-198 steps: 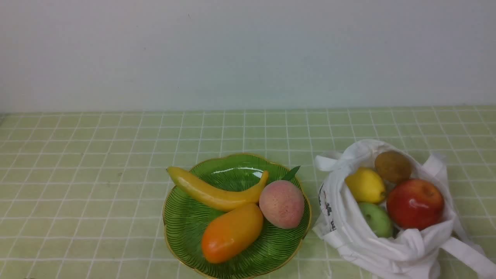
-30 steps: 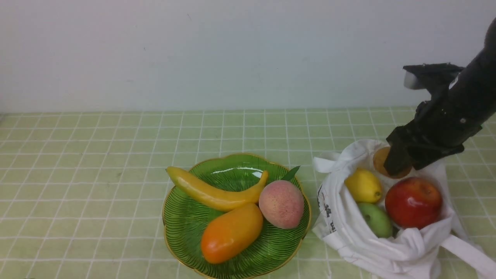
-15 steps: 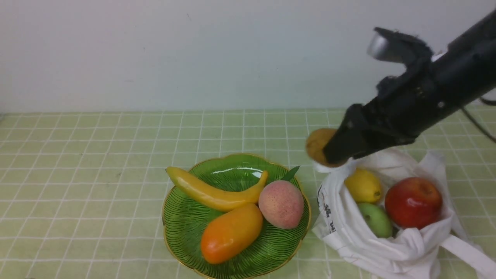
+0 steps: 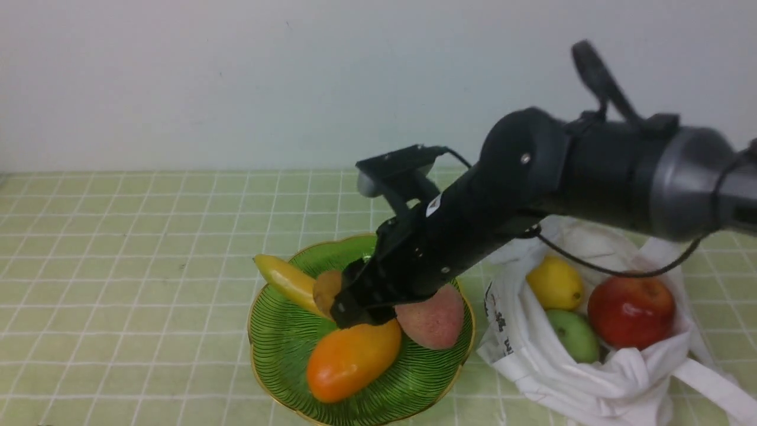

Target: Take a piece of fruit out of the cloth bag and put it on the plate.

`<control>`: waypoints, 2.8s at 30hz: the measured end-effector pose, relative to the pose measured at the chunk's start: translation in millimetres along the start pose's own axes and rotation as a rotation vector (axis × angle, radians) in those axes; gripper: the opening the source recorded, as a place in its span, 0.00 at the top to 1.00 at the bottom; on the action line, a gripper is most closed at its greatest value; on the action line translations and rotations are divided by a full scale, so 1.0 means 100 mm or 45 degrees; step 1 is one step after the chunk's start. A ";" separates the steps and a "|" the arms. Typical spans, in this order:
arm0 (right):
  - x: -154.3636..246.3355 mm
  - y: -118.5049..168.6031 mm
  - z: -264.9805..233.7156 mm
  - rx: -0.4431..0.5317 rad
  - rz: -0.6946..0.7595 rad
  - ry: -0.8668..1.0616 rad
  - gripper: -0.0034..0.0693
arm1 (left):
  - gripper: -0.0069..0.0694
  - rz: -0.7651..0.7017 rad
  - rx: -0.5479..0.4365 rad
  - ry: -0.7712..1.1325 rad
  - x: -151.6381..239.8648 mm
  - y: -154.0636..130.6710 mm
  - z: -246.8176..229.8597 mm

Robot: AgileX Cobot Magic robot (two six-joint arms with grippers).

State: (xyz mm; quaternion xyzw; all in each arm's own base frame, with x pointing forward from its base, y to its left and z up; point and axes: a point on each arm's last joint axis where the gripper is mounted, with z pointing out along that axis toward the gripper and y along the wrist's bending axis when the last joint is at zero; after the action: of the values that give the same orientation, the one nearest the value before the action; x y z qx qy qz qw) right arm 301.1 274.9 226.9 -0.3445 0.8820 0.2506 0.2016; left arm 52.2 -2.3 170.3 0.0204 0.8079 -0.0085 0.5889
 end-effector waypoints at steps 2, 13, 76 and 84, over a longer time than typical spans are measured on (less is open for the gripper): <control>0.02 -0.04 0.10 0.011 0.010 0.008 0.38 | 0.92 0.000 0.000 0.000 0.00 0.00 0.00; 0.06 -0.09 0.15 0.053 -0.123 0.079 0.01 | 0.92 0.000 0.000 0.000 0.00 0.00 0.00; 2.37 0.39 -2.29 0.481 -0.178 -1.150 0.97 | 0.92 -0.001 0.001 0.000 0.00 0.00 0.00; 2.37 0.39 -2.29 0.482 -0.178 -1.149 0.97 | 0.92 -0.001 0.001 0.000 0.00 0.00 0.00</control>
State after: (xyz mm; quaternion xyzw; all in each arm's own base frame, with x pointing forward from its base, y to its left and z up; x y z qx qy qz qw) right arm 70.0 46.8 294.8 -0.2173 0.7116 0.1962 0.6387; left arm 52.2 -2.3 170.3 0.0201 0.8079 -0.0089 0.5889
